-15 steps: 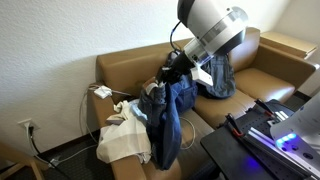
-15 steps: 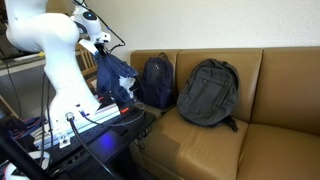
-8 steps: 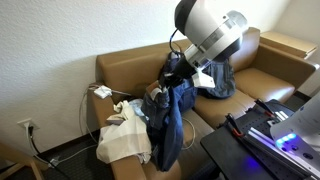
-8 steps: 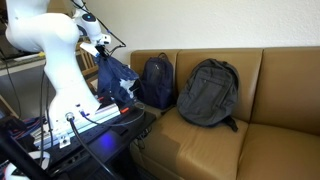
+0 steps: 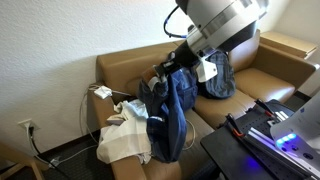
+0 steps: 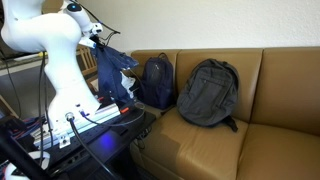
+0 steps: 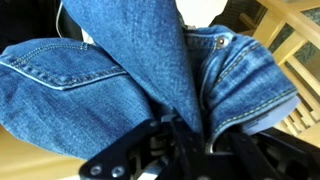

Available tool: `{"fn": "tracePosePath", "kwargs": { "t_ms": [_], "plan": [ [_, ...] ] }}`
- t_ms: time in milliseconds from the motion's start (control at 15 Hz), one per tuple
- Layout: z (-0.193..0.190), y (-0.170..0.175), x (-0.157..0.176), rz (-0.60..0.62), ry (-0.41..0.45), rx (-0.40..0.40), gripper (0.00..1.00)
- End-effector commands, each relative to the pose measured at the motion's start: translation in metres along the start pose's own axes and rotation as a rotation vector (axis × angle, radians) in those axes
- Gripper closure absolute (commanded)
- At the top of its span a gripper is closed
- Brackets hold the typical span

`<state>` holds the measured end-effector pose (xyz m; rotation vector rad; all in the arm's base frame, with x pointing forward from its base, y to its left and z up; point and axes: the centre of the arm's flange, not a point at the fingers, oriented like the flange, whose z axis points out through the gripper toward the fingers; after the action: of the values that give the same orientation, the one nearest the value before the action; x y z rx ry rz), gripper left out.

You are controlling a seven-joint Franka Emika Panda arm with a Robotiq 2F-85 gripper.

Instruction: Put the blue jeans on the armrest of the sofa

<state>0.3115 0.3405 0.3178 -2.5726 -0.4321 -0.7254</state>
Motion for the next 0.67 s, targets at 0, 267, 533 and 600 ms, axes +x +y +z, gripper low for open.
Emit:
{"fn": "tracePosePath", "kwargs": {
  "t_ms": [0, 267, 533, 600],
  "plan": [
    [-0.015, -0.011, -0.04, -0.1, 0.155, 0.021, 0.95],
    [-0.07, -0.071, 0.118, -0.2, 0.312, 0.034, 0.95],
    [-0.09, -0.076, 0.134, -0.202, 0.367, 0.062, 0.79],
    [-0.093, -0.078, 0.145, -0.2, 0.389, 0.067, 0.79]
  ]
}}
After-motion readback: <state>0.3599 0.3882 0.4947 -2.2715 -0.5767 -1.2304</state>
